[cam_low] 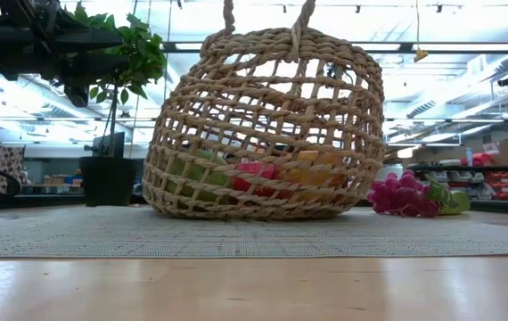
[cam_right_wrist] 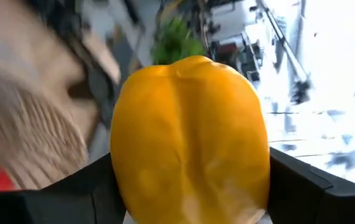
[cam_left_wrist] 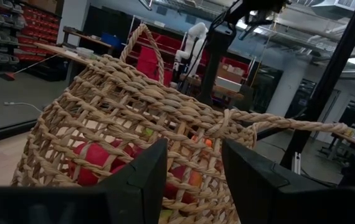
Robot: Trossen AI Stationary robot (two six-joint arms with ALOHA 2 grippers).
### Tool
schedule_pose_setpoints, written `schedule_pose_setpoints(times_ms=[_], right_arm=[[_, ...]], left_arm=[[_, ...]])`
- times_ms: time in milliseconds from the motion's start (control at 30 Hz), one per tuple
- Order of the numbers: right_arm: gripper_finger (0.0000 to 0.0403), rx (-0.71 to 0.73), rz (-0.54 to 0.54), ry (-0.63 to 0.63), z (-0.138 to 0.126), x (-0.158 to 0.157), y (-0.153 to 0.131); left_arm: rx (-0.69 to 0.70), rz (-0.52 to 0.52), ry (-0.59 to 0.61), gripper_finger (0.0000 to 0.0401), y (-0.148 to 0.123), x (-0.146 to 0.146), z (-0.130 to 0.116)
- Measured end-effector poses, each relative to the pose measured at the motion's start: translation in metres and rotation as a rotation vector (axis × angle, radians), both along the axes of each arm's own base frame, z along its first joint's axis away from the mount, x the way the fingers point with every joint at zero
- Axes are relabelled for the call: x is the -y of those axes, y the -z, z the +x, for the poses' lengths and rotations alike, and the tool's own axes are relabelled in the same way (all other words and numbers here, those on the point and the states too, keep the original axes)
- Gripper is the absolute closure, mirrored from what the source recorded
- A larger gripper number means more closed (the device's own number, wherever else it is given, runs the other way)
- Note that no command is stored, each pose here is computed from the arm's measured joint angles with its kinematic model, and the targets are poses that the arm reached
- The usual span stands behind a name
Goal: Build produce basket
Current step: Put the yellow bell pepper into the brown basket
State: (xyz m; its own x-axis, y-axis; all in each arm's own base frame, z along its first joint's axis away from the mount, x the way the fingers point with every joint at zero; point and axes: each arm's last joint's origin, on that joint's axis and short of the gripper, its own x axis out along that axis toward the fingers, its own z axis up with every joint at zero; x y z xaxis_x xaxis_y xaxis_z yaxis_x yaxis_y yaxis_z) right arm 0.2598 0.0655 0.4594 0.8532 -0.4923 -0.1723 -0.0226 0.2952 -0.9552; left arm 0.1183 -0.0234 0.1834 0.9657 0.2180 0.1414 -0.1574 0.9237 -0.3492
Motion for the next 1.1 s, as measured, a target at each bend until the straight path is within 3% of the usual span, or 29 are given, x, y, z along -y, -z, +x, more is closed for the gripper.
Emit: schedule_pose_setpoints(times_ms=[133,233,467,600,733,867,1100], right_arm=[[0.0106,-0.175,-0.248,0.101,0.02,-0.006,0.017],[0.0107,-0.286,-0.351,0.105,0.033,-0.01,0.031],[0.0108,-0.323,-0.381,0.082,0.042,-0.014,0.038],[0.0108,-0.284,-0.338,0.094,0.038,-0.012,0.034],[0.0105,-0.132,-0.086,0.08,0.034,-0.004,0.029],[0.0105,0.038,0.288,0.051,0.024,0.013,0.021],[0.0104,0.244,0.907,0.141,0.008,0.052,0.015]], left_arm=[[0.0,0.0,0.0,0.0241,0.0,0.0,0.0],[0.0,0.0,0.0,0.0241,0.0,0.0,0.0],[0.0,0.0,0.0,0.0241,0.0,0.0,0.0],[0.0,0.0,0.0,0.0241,0.0,0.0,0.0],[-0.001,0.001,0.0,0.0241,0.0,0.0,0.0],[-0.001,0.0,0.0,0.0241,0.0,0.0,0.0],[-0.001,0.001,0.0,0.0241,0.0,0.0,0.0]])
